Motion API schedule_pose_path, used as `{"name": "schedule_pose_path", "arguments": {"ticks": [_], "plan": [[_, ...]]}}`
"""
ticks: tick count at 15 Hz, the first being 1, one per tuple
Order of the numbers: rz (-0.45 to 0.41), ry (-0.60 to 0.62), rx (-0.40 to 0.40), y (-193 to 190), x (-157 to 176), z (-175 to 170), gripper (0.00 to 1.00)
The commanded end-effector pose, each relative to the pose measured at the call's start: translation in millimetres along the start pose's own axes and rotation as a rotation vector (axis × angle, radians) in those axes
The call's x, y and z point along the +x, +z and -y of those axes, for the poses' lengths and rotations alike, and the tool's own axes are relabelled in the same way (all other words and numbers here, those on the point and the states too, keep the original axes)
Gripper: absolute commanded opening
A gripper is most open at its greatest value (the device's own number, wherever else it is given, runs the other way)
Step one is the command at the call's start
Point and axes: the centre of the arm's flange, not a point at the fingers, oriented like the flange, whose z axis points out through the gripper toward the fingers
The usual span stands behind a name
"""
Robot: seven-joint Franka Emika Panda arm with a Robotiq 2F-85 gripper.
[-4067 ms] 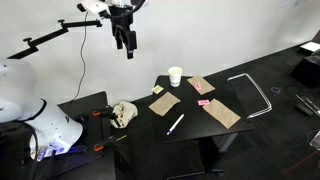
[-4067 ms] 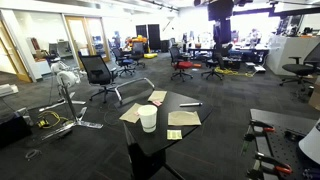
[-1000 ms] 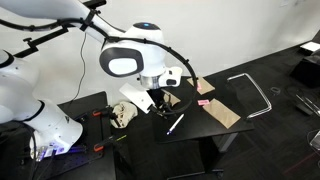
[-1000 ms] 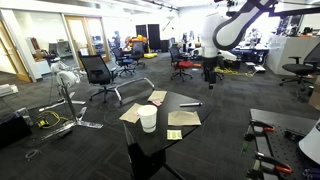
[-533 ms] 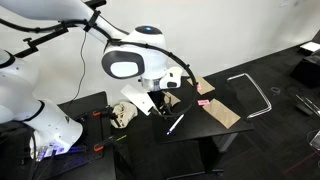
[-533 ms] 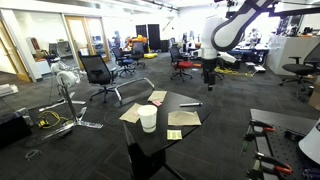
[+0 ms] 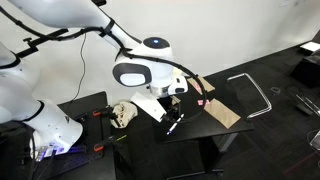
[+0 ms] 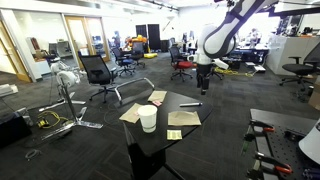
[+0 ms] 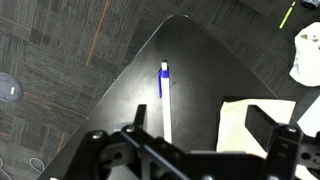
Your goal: Put the pen inside the white cup
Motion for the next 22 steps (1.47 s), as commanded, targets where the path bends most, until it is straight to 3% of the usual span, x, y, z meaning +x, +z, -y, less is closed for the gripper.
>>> {"name": "schedule_pose_path", "arguments": {"ticks": [1,14,22], "plan": [[-0.02,-0.023,-0.01,21.7,17.6,-17.3,1.0],[0.004,-0.027,-0.098,65.5,61.3,-27.4,1.0],[0.023,0.014,-0.082,80.0,71.2,-22.4,1.0]]}}
